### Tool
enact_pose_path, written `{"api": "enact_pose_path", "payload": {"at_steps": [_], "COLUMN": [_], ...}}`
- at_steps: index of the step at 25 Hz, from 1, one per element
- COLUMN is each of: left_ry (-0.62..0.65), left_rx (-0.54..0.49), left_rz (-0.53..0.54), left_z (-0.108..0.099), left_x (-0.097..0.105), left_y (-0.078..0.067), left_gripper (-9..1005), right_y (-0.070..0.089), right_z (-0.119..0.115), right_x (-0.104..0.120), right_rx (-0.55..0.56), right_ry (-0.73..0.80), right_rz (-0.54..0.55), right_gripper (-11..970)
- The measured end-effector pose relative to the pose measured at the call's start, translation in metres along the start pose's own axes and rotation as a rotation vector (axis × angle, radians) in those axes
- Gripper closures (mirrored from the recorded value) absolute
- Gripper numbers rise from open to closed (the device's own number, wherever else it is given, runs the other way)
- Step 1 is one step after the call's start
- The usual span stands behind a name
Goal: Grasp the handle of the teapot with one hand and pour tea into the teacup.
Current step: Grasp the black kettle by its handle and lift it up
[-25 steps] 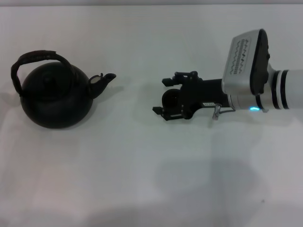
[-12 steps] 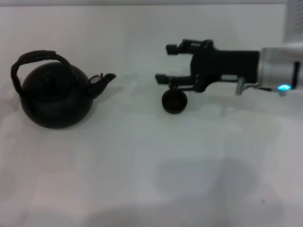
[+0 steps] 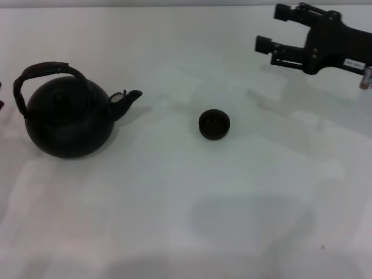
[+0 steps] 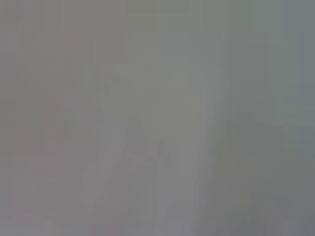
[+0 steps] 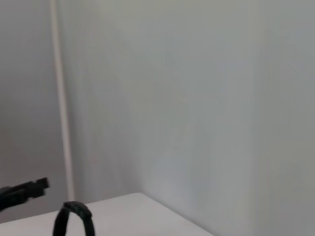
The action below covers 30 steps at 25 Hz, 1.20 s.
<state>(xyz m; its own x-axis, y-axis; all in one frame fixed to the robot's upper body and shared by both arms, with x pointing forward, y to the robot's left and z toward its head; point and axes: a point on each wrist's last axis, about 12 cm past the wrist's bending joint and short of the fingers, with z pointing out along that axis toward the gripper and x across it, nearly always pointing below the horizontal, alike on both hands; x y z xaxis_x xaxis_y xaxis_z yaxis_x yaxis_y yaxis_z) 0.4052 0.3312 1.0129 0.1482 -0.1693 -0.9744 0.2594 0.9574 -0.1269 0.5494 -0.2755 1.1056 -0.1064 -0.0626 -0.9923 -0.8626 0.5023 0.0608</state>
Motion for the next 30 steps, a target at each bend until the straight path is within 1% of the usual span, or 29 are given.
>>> {"api": "enact_pose_path", "payload": {"at_steps": [4, 15, 28, 30], "left_ry": [0.017, 0.139, 0.158, 0.157], "left_rx": [0.014, 0.005, 0.007, 0.008], "left_rz": [-0.017, -0.071, -0.103, -0.103], "left_z": [0.0, 0.019, 0.028, 0.029], "left_x": [0.003, 0.022, 0.027, 0.027], "left_y": [-0.005, -0.012, -0.017, -0.018], "left_gripper": [108, 109, 111, 168], "right_y": [0.0, 0.006, 0.007, 0.007], "right_z": [-0.007, -0.009, -0.011, -0.012], "right_x": [0.005, 0.01, 0.016, 0.017], "right_rx": [0.019, -0.004, 0.005, 0.009], "right_ry": [0.001, 0.002, 0.006, 0.007], "right_rz": [0.003, -0.003, -0.001, 0.003], "right_gripper": [117, 117, 118, 118]}}
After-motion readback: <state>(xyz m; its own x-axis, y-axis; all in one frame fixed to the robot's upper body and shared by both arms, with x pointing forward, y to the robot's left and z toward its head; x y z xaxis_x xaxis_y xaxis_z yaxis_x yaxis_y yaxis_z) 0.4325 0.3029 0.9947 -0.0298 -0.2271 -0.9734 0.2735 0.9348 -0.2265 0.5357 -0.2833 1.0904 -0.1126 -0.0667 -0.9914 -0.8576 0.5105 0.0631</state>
